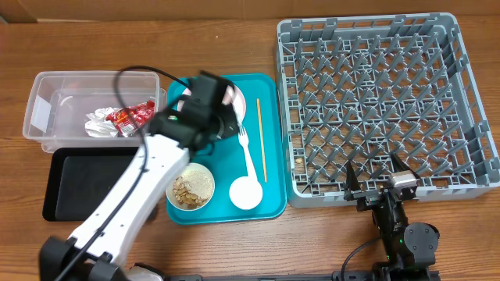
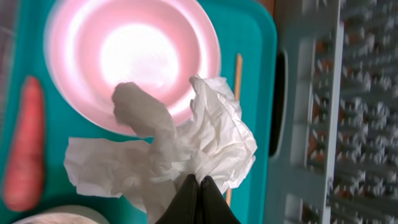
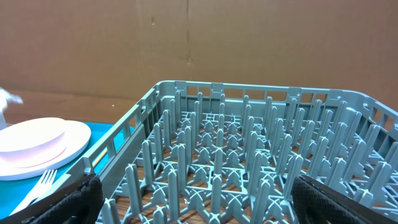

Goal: Sort waste into correct bins and load items into the dishwasher
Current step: 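Carry the tissue with the left gripper to the clear plastic bin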

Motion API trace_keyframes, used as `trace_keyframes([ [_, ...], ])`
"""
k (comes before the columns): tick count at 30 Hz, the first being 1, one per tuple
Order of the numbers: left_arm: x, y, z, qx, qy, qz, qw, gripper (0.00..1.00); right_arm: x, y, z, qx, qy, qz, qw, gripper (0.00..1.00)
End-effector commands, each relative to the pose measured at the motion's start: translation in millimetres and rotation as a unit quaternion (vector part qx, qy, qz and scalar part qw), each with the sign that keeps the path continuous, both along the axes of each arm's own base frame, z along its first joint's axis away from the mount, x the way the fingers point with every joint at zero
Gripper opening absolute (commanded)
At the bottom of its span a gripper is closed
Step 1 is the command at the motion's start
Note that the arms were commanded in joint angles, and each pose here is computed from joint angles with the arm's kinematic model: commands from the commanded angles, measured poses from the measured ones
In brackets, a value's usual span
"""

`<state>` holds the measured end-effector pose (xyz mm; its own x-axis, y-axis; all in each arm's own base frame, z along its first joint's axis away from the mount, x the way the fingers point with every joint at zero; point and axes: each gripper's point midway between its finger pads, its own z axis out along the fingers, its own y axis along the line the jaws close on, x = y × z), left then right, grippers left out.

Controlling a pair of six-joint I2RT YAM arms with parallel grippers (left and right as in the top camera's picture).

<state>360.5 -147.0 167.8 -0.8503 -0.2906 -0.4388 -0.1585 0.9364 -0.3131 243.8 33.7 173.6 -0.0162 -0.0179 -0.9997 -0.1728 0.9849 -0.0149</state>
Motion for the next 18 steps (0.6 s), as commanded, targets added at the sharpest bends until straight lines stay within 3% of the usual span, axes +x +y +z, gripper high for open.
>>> trace_keyframes([
  [1, 12, 40, 23, 0.001, -0.028, 0.038, 0.999, 0.04, 0, 1, -2, -0.003, -0.002, 0.003, 1.0, 1.0],
  [10, 21, 142, 25, -0.034, -0.016, 0.166, 0.985, 0.04, 0, 1, -2, -0.003, -0.002, 0.003, 1.0, 1.0],
  [13, 22, 170, 28, -0.069, -0.019, 0.208, 0.975, 0.04, 0, 1, -2, -0.003, -0.002, 0.003, 1.0, 1.0],
  [18, 26, 207, 33, -0.076, -0.038, 0.274, 0.958, 0.04, 0, 1, -2, -0.003, -0.002, 0.003, 1.0, 1.0],
])
